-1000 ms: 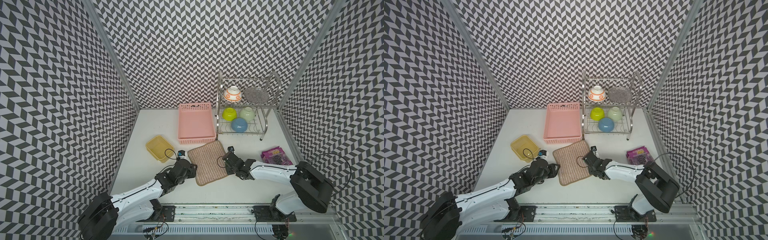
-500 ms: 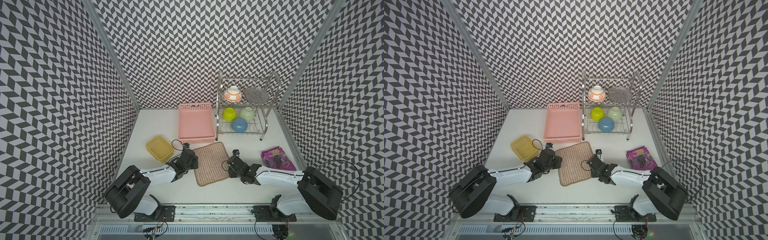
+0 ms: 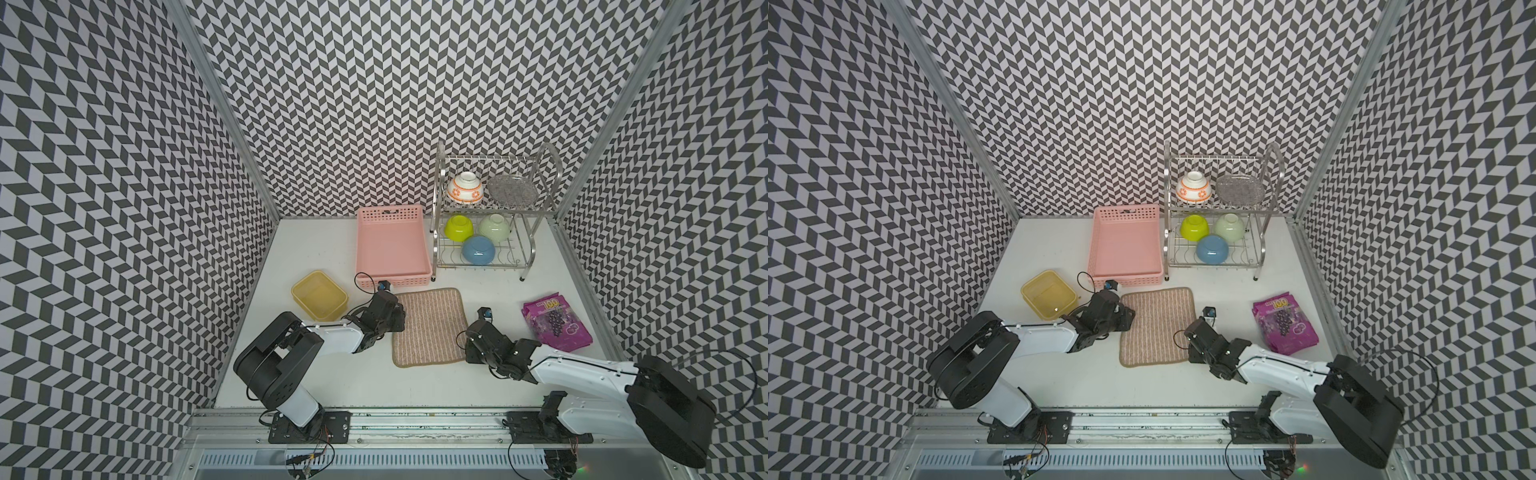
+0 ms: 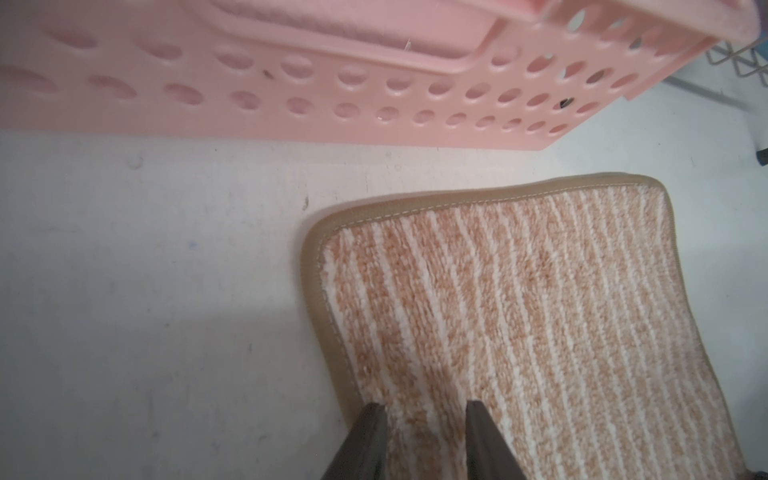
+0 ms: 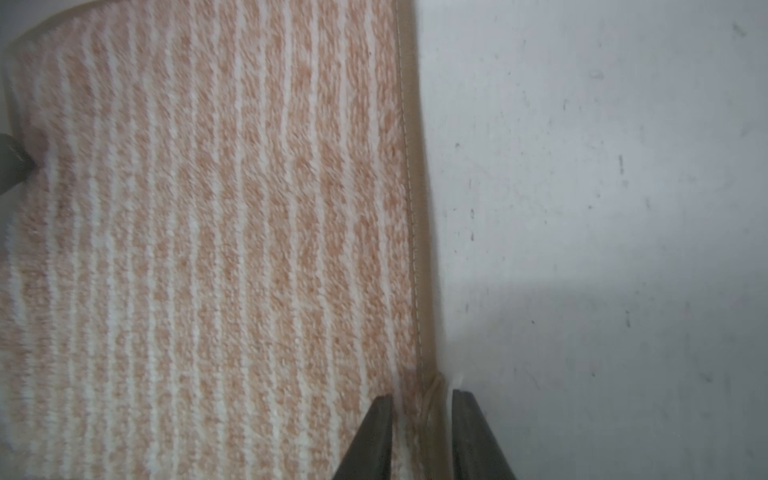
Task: Fold the square dishcloth
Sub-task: Flatten out the cleaning item at the center of the board.
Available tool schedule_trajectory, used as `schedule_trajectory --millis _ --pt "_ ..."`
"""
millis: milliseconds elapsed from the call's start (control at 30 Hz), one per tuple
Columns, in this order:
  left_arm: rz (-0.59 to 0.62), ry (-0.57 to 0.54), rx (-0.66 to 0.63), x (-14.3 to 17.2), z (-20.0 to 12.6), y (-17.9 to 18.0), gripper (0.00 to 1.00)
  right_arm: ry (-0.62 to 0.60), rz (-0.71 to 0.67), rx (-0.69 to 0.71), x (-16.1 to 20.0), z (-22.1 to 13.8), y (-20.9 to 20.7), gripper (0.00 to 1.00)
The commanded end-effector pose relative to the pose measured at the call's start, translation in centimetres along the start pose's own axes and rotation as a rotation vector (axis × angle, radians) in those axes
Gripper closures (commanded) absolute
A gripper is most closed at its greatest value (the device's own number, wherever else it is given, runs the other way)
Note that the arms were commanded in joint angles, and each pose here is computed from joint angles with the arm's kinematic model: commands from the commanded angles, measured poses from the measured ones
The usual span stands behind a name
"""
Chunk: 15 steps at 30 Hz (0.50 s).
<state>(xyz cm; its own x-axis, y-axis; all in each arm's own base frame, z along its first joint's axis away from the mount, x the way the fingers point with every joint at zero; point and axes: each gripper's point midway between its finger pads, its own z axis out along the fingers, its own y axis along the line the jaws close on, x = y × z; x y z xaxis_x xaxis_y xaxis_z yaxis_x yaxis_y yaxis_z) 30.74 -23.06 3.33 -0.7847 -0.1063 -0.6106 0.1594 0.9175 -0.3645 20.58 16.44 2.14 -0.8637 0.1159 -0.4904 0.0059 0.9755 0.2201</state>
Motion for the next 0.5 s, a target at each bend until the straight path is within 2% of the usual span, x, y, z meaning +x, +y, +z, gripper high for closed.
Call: schedule_trajectory --millis 0,167,333,467 --pt "0.022 -0.059 -0.015 -2.3 -1.2 -0.4 0.59 -0.051 0.029 0.044 -1.6 -1.2 -0.5 0.71" --pt "0.028 -0.138 -0.073 -4.5 -2.8 0.3 0.53 -0.177 0.034 0.020 -6.2 -3.1 0.8 0.68" --pt "0.062 -0.167 -0.123 -6.3 -2.8 1.0 0.55 -0.326 0.027 -0.038 -11.0 -5.1 2.4 0.66" --pt "0.094 -0.155 -0.156 -7.0 -1.9 1.6 0.58 -0.386 0.006 -0.068 -14.1 -5.6 3.1 0.66"
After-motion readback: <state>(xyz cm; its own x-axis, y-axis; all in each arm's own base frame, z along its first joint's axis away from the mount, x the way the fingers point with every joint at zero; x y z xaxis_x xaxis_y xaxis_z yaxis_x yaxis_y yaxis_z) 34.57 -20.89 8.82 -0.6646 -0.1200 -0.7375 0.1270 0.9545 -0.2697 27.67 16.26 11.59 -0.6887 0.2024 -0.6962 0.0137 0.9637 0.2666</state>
